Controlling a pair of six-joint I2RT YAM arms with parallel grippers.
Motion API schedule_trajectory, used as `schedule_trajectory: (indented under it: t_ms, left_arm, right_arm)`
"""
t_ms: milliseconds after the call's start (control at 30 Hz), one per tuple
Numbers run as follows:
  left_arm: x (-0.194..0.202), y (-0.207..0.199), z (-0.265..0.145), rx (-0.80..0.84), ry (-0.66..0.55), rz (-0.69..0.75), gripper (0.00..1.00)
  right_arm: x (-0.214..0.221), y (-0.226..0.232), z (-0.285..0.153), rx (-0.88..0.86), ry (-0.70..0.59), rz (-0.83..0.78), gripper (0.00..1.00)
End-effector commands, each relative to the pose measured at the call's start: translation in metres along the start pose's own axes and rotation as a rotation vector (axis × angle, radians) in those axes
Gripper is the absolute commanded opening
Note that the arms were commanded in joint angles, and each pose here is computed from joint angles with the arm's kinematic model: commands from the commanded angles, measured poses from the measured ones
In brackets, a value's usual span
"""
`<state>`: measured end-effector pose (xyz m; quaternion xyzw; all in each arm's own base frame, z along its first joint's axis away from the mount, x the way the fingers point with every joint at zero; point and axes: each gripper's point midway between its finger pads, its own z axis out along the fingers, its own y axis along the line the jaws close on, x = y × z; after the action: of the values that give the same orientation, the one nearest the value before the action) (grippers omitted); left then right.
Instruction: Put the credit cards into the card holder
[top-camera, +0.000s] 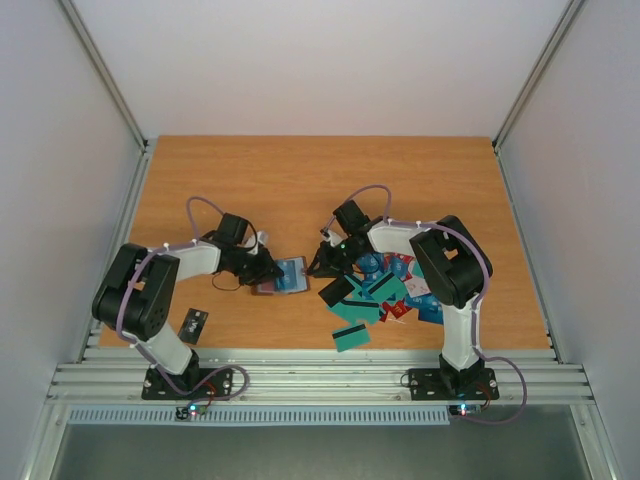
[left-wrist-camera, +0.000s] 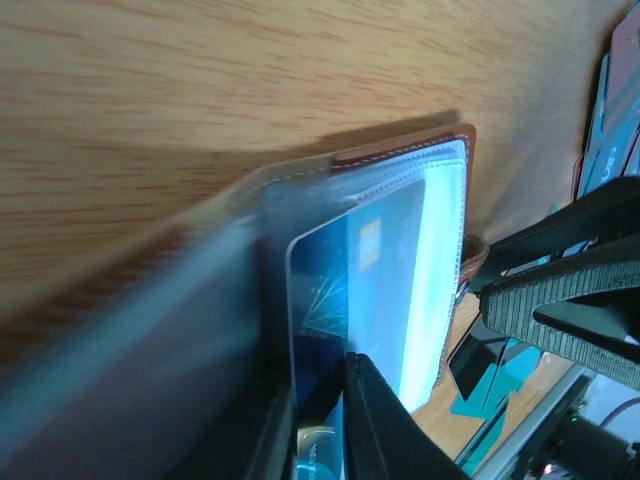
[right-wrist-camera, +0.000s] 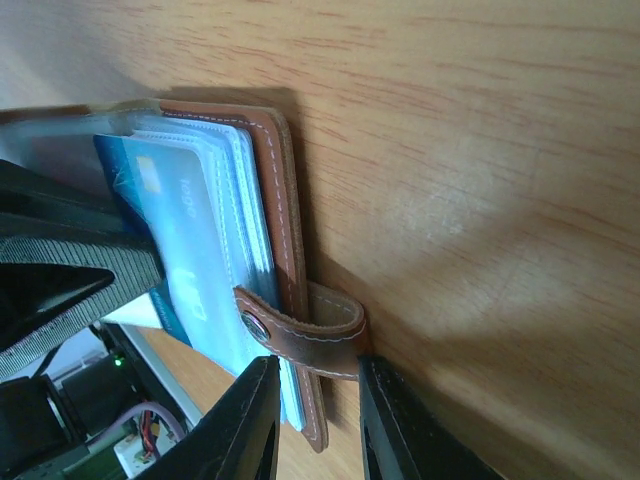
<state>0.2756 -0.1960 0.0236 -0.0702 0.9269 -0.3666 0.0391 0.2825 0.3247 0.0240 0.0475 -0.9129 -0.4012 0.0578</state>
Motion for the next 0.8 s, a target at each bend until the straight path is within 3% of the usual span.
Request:
schedule_trajectory:
  t_ms: [0, 267, 767]
  left_arm:
    - [0.018, 0.029, 0.009, -0.143, 0.044, -0.018, 0.19]
    - [0.02, 0.03, -0.009, -0.226, 0.031, 0.023, 0.41]
    - [0.01, 0.018, -0.024, -0.315, 0.041, 0.072, 0.59]
  right_arm:
    - [0.016, -0.02, 0.02, 0.041, 0.046, 0.047, 0.24]
    - [0.019, -0.025, 0.022, 0.039, 0.042, 0.069, 0.24]
    - [0.02, -0.023, 0.018, 0.032, 0.016, 0.099, 0.24]
